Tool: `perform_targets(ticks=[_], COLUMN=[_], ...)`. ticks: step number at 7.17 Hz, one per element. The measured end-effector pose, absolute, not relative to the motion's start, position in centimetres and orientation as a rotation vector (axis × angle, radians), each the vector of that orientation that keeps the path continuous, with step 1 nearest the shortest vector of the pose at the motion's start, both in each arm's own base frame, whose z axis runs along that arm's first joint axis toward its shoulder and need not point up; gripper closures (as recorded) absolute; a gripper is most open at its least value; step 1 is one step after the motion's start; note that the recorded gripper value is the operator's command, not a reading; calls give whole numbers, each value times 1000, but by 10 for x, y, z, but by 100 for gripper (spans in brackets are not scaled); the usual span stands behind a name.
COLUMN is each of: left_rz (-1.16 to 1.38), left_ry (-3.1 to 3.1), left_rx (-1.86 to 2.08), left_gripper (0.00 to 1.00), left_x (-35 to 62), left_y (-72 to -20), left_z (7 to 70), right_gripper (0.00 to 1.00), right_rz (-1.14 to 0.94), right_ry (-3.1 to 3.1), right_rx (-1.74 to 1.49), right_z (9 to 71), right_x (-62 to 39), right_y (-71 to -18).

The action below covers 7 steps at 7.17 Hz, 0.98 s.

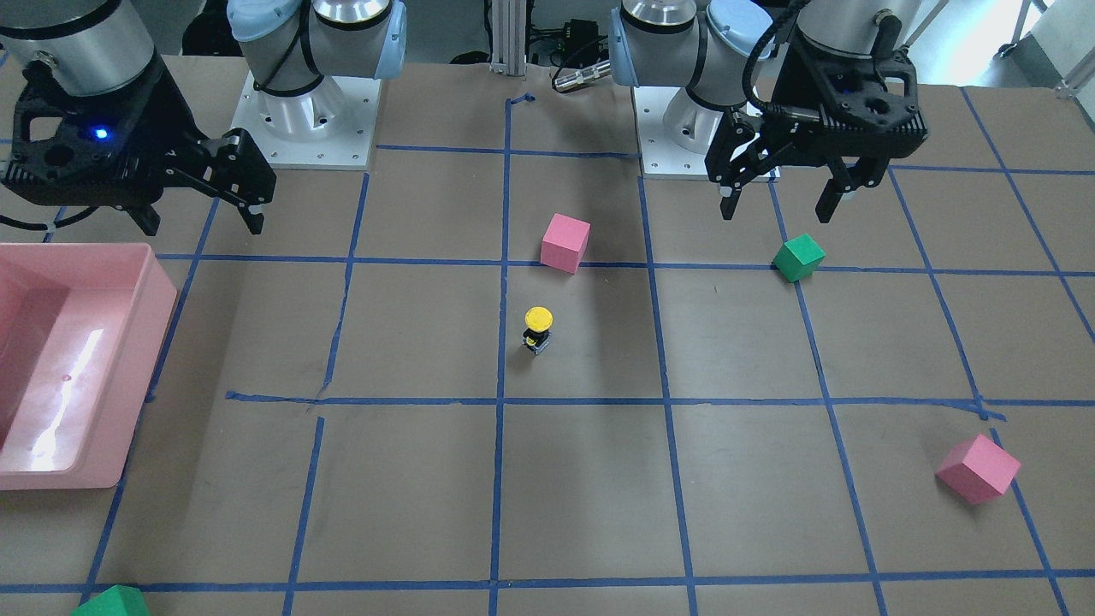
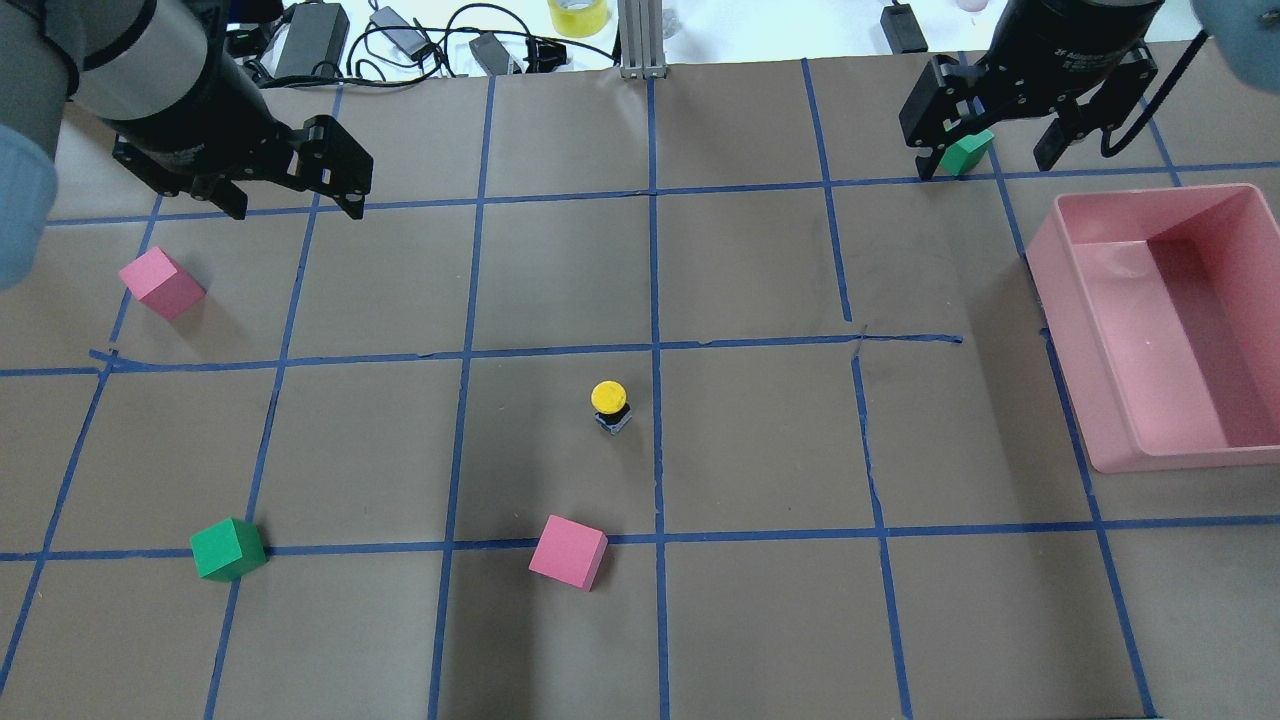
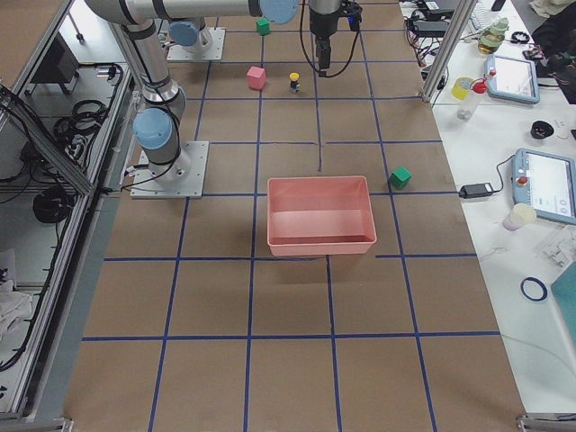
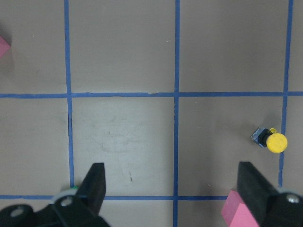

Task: Align button upright

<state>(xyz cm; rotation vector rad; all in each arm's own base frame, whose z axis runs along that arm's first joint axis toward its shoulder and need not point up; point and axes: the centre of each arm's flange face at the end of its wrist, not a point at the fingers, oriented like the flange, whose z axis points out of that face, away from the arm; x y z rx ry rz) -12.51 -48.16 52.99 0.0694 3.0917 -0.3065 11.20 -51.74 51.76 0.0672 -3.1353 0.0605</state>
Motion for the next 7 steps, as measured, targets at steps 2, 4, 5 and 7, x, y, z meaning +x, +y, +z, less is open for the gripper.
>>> perform_targets(ticks=[2, 4, 5, 7], left_rz=[-324, -315, -310, -303], left_ry=[3080, 3078, 3080, 3086], left_rx=[102, 129, 135, 145], left_gripper=[0, 0, 0, 0], left_x=[-131, -134, -134, -125], left_y=[-492, -492, -492, -494], left_z=[537, 534, 532, 526], right_gripper=[0, 0, 0, 0], right_rz=[57, 54, 54, 53], right_ry=[-3138, -3136, -3134, -3131], right_rx=[77, 78, 79, 79], right_z=[517, 516, 516, 516], right_x=[116, 116, 116, 115], right_y=[-517, -516, -516, -516])
